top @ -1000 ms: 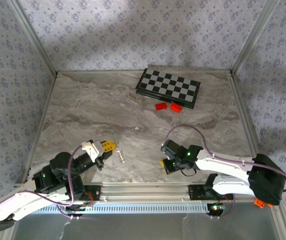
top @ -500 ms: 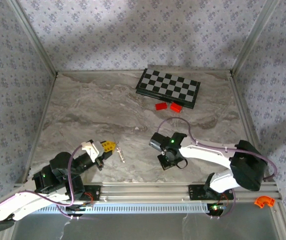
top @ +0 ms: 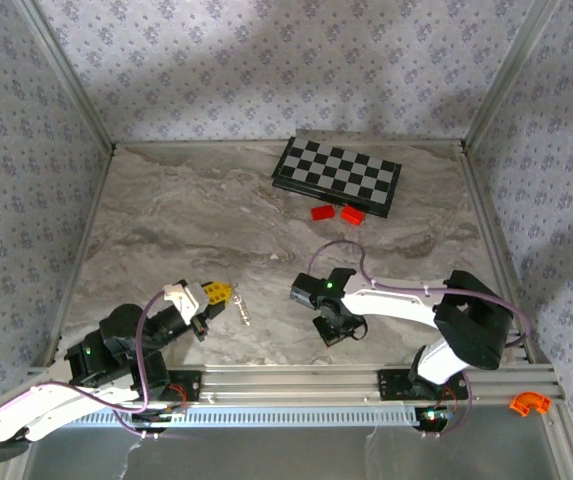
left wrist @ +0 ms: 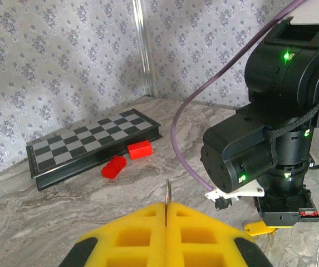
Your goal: Put the keys on the keyring
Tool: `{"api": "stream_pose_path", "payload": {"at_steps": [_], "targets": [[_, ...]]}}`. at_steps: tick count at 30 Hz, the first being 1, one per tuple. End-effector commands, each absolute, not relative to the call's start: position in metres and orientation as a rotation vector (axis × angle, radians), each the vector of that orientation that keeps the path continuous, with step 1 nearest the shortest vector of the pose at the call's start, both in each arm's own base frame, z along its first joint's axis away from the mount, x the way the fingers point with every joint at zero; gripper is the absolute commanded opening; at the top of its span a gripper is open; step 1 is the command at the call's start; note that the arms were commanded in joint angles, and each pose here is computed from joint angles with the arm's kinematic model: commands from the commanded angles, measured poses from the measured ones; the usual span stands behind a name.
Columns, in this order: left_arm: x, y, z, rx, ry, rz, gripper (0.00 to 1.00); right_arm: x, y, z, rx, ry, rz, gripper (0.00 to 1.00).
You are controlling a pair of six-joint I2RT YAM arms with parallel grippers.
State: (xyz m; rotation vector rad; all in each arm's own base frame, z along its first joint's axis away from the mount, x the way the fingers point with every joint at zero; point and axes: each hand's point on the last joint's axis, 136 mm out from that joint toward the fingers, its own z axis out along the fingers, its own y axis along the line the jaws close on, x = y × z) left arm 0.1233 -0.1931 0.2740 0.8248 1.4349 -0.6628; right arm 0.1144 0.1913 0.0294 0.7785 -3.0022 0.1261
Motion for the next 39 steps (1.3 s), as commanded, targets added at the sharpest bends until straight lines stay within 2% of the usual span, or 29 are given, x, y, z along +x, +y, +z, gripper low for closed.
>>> {"api": "stream_pose_path", "payload": {"at_steps": [1,14,20,25,31,39], "targets": [[0.120,-0.192,0.291,0.801,1.370,-0.693,0.00,0.109,0.192,0.026,0.789,-2.961,0.136,0.00],[0.120,-0.192,0.290,0.798,1.377,-0.691,0.00,0.107,0.194,0.022,0.814,-2.938,0.132,0.00],[0.119,-0.192,0.291,0.798,1.373,-0.699,0.00,0.110,0.196,0.037,0.758,-3.020,0.046,0.21],[0.118,-0.192,0.291,0.799,1.373,-0.705,0.00,0.110,0.197,0.041,0.681,-3.074,-0.080,0.35],[0.118,-0.193,0.291,0.803,1.370,-0.710,0.00,0.106,0.191,0.042,0.588,-3.119,-0.193,0.43],[0.117,-0.193,0.293,0.801,1.365,-0.718,0.00,0.106,0.196,0.052,0.425,-3.200,-0.626,0.54]]}}
